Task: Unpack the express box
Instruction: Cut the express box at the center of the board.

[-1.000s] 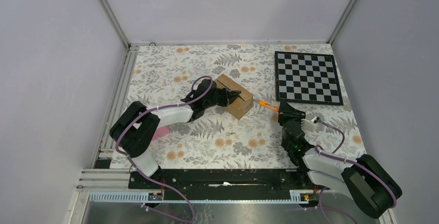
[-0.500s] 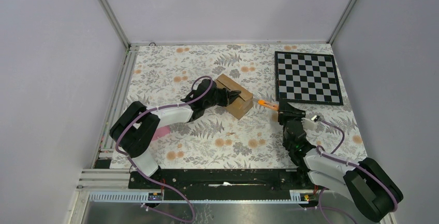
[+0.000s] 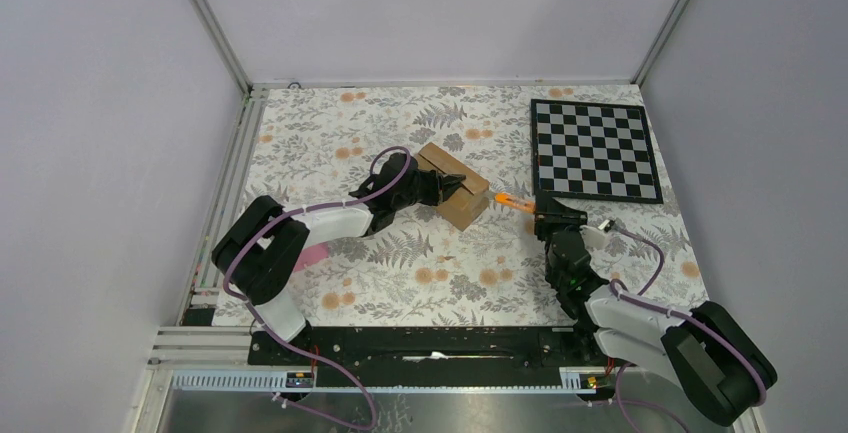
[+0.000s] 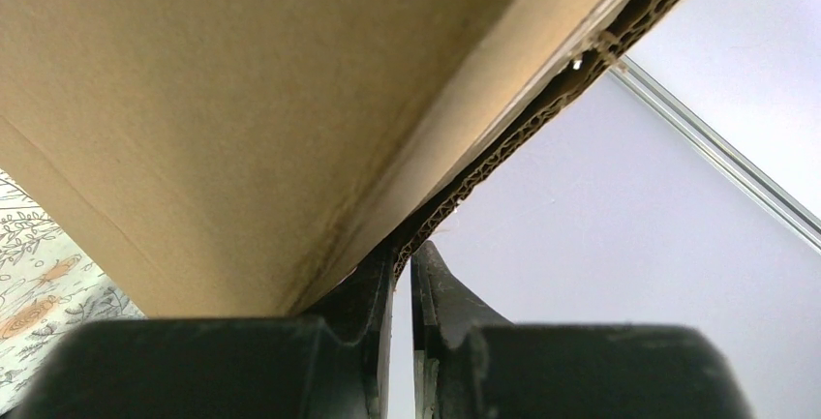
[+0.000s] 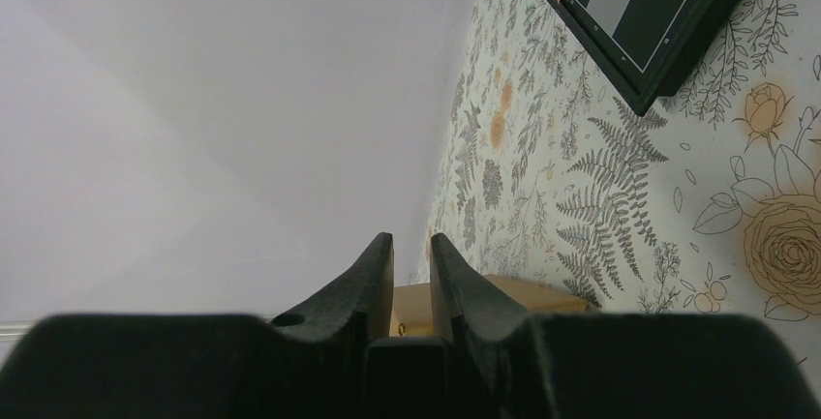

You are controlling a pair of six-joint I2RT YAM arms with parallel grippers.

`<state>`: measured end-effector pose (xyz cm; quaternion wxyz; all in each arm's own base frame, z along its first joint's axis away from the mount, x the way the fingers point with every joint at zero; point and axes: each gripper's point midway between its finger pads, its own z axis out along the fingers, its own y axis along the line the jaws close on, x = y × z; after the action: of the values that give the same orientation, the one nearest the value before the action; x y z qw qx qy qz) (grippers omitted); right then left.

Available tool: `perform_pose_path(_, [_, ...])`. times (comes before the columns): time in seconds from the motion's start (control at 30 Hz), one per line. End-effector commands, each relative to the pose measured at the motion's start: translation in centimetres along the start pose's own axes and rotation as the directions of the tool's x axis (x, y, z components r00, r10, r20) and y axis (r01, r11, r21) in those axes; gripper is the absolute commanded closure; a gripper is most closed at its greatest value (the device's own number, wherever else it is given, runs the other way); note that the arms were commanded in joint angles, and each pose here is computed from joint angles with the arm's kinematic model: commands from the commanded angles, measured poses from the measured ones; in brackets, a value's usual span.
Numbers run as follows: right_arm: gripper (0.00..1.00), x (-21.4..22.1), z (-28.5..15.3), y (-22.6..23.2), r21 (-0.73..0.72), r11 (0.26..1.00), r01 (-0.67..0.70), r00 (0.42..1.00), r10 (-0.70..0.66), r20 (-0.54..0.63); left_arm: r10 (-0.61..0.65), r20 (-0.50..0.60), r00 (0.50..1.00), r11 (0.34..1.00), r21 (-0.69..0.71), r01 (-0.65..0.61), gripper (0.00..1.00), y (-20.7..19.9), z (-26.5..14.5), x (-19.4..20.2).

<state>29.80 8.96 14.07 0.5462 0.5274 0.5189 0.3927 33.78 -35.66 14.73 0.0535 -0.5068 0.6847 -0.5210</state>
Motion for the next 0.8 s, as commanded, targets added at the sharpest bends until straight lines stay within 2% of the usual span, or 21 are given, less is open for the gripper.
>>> perform_pose_path(0.0, [1.00,-0.02,0.49,2.19,-0.050,0.998,-0.044,0.999,0.044,0.013,-0.287,-0.047,0.957,0.958,-0.002,0.287,1.00,-1.39,0.09,0.72])
perform_pose_path(0.77, [1.00,-0.20,0.42,1.79,-0.041,0.998,-0.045,0.999,0.046,0.020,-0.289,-0.048,0.956,0.957,-0.004,0.289,1.00,-1.26,0.17,0.69])
